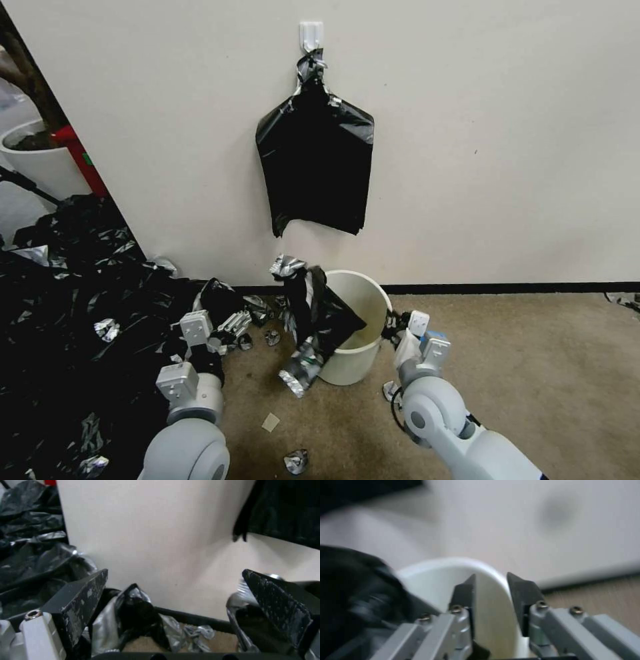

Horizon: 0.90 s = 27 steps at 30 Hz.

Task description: Place a trash bag onto the trash bin.

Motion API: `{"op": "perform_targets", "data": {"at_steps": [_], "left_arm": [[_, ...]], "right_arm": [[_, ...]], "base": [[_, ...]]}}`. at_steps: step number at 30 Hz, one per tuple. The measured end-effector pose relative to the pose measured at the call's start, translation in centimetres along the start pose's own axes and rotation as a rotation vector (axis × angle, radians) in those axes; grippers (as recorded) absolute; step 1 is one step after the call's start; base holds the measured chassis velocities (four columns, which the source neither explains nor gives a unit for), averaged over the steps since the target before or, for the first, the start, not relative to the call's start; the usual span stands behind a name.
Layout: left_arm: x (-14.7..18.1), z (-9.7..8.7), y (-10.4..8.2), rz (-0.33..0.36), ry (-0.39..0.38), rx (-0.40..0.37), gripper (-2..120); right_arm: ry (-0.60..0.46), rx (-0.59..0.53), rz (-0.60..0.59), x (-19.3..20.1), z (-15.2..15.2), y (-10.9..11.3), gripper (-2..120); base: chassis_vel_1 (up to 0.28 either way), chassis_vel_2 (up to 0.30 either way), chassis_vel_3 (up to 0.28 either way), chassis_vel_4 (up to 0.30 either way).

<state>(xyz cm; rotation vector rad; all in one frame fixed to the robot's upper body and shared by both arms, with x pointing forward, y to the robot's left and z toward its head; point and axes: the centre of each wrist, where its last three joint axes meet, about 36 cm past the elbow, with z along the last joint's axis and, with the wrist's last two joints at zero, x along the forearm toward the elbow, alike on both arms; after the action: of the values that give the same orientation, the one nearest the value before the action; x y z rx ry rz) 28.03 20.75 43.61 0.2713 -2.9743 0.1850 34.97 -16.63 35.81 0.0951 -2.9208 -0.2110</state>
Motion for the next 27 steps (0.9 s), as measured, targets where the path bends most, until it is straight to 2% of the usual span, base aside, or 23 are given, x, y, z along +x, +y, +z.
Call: {"op": "perform_targets", "data": {"at_steps": [1, 3, 6, 7, 8, 9, 11, 14, 16, 17, 20, 22, 23, 25, 27], "left_arm": [[0.0, 0.0, 0.0, 0.000, 0.000, 0.000, 100], [-0.8, 0.4, 0.4, -0.021, 0.003, 0.002, 100], [-1.2, 0.9, 0.5, -0.033, 0.010, 0.004, 100], [-1.5, 1.2, 0.6, -0.040, 0.017, 0.003, 100], [-1.5, 1.2, 0.6, -0.040, 0.017, 0.003, 100], [-1.7, 1.3, 0.7, -0.042, 0.019, 0.003, 100], [-2.3, 1.8, 1.0, -0.053, 0.020, 0.014, 100], [-2.9, 1.8, 1.4, -0.061, 0.022, 0.036, 100], [-3.9, 1.4, 2.1, -0.044, 0.031, 0.103, 100], [-3.9, 1.4, 2.1, -0.044, 0.031, 0.103, 100], [-5.5, 0.8, 2.8, 0.025, 0.039, 0.197, 100], [-5.9, 0.8, 2.9, 0.043, 0.040, 0.211, 100], [-6.5, 0.8, 2.9, 0.079, 0.046, 0.237, 100], [-6.7, 0.8, 2.8, 0.099, 0.052, 0.249, 100], [-7.2, 1.2, 2.1, 0.151, 0.080, 0.270, 100]], "right_arm": [[0.000, 0.000, 0.000, 0.0, 0.0, 0.0, 30], [-0.075, 0.054, -0.112, 0.8, 0.0, 0.6, 40], [-0.088, 0.058, -0.197, 1.0, 0.0, 1.2, 49], [-0.072, 0.022, -0.252, 1.0, 0.0, 1.6, 53], [-0.072, 0.022, -0.252, 1.0, 0.0, 1.6, 53], [-0.056, -0.010, -0.283, 1.0, 0.0, 1.9, 59], [0.018, -0.126, -0.368, 1.2, -0.2, 3.0, 69], [0.049, -0.166, -0.391, 1.0, -0.5, 3.7, 75], [0.078, -0.184, -0.403, 0.4, -0.6, 4.6, 87], [0.078, -0.184, -0.403, 0.4, -0.6, 4.6, 87], [0.130, -0.189, -0.370, -0.1, -1.1, 5.8, 99], [0.142, -0.192, -0.357, -0.2, -1.2, 6.1, 98], [0.163, -0.199, -0.341, -0.4, -1.2, 6.5, 93], [0.172, -0.199, -0.335, -0.4, -1.2, 6.7, 89], [0.189, -0.196, -0.319, -0.6, -1.1, 6.8, 79]], "base": [[0.000, 0.000, 0.000, 0.000], [0.000, 0.000, 0.000, 0.000], [0.000, 0.000, 0.000, 0.000], [0.000, 0.000, 0.000, 0.000], [0.000, 0.000, 0.000, 0.000], [0.000, 0.000, 0.000, 0.000], [0.000, 0.000, 0.000, 0.000], [0.000, 0.000, 0.000, 0.000], [0.000, 0.000, 0.000, 0.000], [0.000, 0.000, 0.000, 0.000], [0.000, 0.000, 0.000, 0.000], [0.000, 0.000, 0.000, 0.000], [0.000, 0.000, 0.000, 0.000], [0.000, 0.000, 0.000, 0.000], [0.000, 0.000, 0.000, 0.000]]}}
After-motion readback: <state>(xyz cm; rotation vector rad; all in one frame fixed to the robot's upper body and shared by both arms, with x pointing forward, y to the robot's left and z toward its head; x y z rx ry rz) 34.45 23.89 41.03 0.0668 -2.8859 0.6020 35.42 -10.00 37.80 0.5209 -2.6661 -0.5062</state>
